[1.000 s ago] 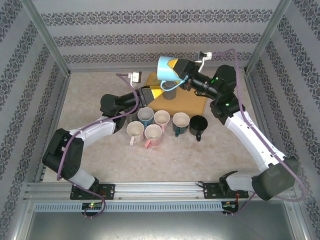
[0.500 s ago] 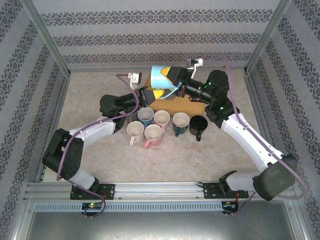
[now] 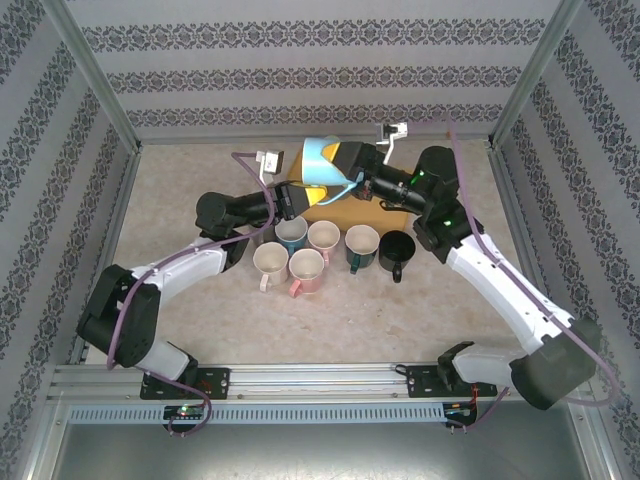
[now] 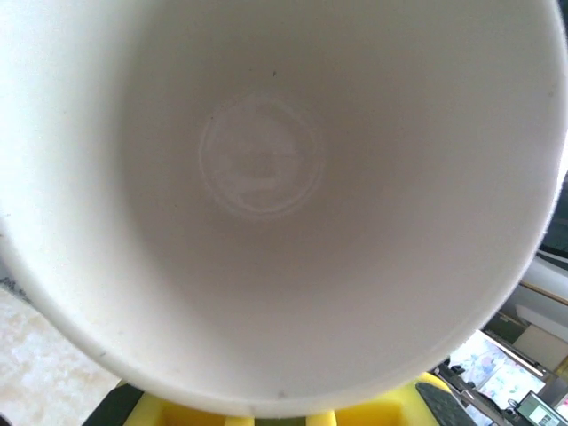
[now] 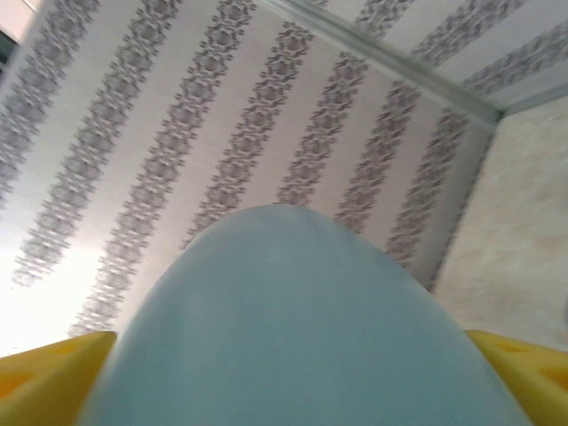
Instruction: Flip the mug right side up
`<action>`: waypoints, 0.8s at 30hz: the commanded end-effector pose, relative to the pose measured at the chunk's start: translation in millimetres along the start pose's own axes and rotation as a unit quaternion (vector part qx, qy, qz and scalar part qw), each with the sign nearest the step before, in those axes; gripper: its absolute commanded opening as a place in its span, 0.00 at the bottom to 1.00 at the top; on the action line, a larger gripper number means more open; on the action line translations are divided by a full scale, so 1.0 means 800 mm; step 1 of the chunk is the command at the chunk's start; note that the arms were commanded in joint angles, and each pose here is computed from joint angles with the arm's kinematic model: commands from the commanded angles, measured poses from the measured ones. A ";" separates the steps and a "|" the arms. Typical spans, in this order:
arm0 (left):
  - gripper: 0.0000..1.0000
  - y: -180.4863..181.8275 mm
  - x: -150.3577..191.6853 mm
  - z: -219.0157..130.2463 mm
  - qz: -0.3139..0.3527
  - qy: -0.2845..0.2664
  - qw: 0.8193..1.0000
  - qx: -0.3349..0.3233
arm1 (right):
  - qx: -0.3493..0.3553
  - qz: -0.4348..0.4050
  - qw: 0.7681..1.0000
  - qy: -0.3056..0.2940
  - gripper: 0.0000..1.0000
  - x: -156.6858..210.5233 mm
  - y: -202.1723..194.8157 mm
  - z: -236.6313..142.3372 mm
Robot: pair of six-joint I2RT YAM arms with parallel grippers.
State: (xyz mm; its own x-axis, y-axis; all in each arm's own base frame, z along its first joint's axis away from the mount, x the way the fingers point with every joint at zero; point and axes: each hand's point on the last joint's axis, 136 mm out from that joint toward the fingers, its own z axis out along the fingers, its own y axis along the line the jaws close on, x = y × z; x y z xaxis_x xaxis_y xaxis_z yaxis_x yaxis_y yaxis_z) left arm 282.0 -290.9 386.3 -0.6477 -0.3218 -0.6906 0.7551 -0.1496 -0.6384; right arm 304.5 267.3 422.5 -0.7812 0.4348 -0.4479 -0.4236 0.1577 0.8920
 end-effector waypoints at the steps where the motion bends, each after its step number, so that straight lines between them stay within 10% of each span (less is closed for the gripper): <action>1: 0.00 -0.045 -0.017 -0.005 0.083 -0.015 0.996 0.008 | 0.043 -0.080 0.995 -0.044 0.98 -0.024 0.015 -0.038; 10: 0.00 -0.038 0.023 -0.023 0.129 0.077 0.972 -0.180 | 0.268 -0.155 0.941 -0.139 0.98 -0.063 -0.053 -0.157; 24: 0.00 0.025 0.228 -0.051 0.159 0.386 0.799 -0.434 | 0.463 -0.159 0.850 -0.196 0.97 -0.068 -0.103 -0.251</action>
State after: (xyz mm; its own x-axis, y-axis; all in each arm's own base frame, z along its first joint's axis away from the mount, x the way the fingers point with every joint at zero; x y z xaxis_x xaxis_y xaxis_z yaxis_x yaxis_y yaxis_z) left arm 172.5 -330.3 250.7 -0.5953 0.4082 -0.6921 0.7639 0.5547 -0.3298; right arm 297.2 74.5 368.4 -0.4354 0.4857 -0.7580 0.0139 0.8455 0.5337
